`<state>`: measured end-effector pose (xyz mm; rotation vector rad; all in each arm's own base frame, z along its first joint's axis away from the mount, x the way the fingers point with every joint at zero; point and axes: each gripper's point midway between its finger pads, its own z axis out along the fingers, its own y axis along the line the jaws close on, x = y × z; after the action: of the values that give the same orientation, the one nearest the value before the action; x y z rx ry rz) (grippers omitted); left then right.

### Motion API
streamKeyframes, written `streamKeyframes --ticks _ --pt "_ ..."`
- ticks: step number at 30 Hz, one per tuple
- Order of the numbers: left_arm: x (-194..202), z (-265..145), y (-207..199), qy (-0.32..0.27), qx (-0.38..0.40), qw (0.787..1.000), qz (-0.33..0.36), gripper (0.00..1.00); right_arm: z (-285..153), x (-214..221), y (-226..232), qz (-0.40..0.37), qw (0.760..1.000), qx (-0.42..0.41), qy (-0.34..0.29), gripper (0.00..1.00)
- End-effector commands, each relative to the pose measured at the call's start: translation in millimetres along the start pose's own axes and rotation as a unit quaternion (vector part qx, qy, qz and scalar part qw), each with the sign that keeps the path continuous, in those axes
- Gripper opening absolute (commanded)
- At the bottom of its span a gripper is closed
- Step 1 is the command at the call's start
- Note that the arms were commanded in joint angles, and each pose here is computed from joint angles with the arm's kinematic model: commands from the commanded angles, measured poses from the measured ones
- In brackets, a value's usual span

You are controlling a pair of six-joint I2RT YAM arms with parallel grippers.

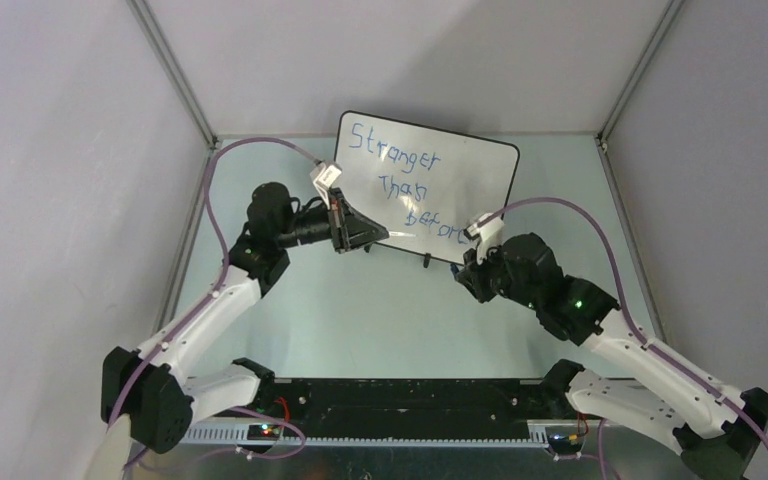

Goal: Write a sentence on the whiteboard
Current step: Insert the whiteboard marker without the cap into the pen cap.

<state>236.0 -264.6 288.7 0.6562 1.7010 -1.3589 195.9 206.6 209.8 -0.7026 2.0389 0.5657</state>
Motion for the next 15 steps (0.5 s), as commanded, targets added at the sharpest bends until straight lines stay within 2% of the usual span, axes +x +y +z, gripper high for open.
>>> streamKeyframes --ticks 1,4,7,9,15 --pt "-22 1 -8 -0.014 -0.003 0.998 -0.063 0.00 -2 -56 -41 -0.098 0.977 0.119 -0.144 0.00" --pt "-29 0 -8 -0.029 -0.021 0.994 -0.106 0.00 -6 -83 -40 -0.151 0.957 0.143 -0.201 0.00" --pt "-33 -6 -14 -0.037 -0.034 0.991 -0.126 0.00 -1 -86 -44 -0.262 0.923 0.204 -0.196 0.00" --pt "-33 -11 -15 -0.037 -0.053 0.988 -0.142 0.00 4 -88 -37 -0.297 0.908 0.216 -0.203 0.00" --pt "-17 -27 -15 0.010 -0.116 0.977 -0.178 0.00 11 -98 -8 -0.339 0.895 0.150 -0.247 0.00"
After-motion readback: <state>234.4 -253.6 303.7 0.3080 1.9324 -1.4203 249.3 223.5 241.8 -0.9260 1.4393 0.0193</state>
